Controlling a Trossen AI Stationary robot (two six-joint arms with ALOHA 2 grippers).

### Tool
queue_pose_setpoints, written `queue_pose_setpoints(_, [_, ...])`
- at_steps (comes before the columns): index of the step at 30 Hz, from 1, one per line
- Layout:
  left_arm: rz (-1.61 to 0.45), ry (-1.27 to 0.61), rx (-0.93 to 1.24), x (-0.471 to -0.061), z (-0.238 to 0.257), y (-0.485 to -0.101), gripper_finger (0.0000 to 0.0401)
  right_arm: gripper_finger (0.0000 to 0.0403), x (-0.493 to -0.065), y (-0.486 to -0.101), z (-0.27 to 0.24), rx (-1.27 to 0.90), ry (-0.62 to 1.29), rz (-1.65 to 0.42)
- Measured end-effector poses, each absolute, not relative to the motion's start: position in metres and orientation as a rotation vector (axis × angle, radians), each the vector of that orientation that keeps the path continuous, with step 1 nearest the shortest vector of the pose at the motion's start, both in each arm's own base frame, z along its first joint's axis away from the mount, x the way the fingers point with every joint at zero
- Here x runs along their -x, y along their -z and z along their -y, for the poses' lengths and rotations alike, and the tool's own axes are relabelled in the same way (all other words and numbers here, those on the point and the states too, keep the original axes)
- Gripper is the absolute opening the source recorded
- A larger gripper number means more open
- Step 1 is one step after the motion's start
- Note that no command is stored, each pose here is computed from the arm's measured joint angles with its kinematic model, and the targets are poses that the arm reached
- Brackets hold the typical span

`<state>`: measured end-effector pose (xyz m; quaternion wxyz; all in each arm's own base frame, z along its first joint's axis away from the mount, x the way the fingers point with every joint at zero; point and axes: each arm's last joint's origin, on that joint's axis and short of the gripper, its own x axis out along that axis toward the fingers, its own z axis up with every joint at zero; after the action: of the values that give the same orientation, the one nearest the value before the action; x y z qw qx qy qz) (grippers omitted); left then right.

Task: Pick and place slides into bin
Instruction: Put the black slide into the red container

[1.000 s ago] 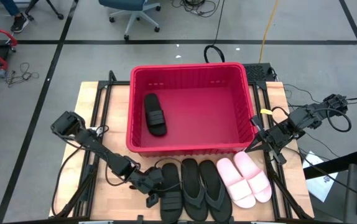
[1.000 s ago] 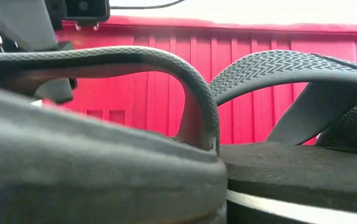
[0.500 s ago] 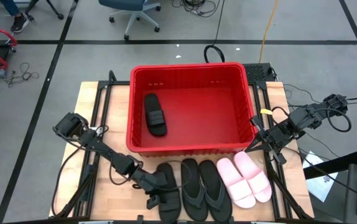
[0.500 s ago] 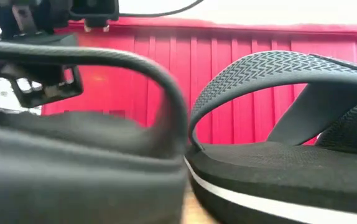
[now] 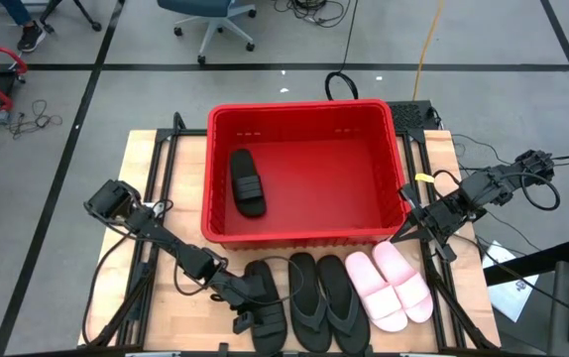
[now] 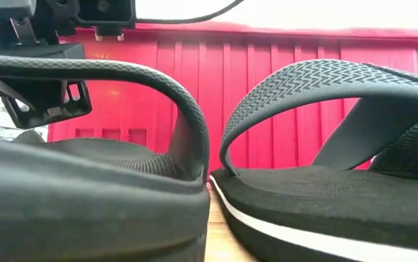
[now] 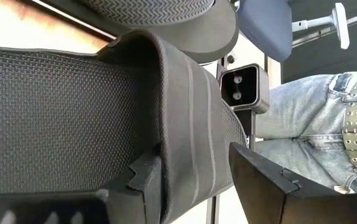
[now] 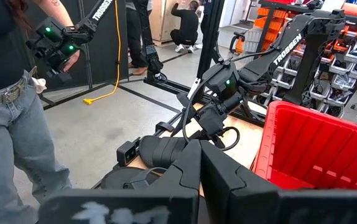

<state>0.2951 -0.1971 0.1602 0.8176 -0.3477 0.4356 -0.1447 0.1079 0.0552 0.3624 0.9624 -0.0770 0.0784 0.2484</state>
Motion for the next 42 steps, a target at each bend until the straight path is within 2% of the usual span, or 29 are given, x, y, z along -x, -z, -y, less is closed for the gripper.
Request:
queue_pose_setpoints(4, [-0.931, 0.297, 0.756, -0.295, 0.197, -0.16, 0.0132, 0.0, -0.108, -0.362, -0.055, 0.156, -0.503, -0.159])
queue_pose_setpoints(12, [-0.963, 0.319, 0.758, -0.294, 0.197, -0.16, 0.0012, 0.0, -0.108, -0.362, -0.054, 0.159, -0.472, -0.16])
queue_pose_setpoints(17, [-0.976, 0.318, 0.785, -0.294, 0.197, -0.16, 0.0006, 0.0, -0.108, -0.362, -0.054, 0.16, -0.472, -0.16])
queue_pose_setpoints(25, [-0.932, 0.341, 0.887, -0.287, 0.194, -0.19, 0.0003, 0.0, -0.108, -0.362, -0.054, 0.159, -0.473, -0.16])
queue_pose_setpoints(31, [-0.829, 0.462, 0.94, -0.281, 0.194, -0.239, 0.0002, 0.0, -0.108, -0.363, -0.054, 0.159, -0.476, -0.159])
queue_pose_setpoints(35, [-0.672, 0.529, 0.932, -0.277, 0.19, -0.291, 0.0001, 0.0, -0.108, -0.363, -0.055, 0.159, -0.476, -0.159])
queue_pose_setpoints(42, [-0.581, 0.476, 0.783, -0.272, 0.176, -0.368, 0.0001, 0.0, -0.108, -0.362, -0.055, 0.159, -0.477, -0.16])
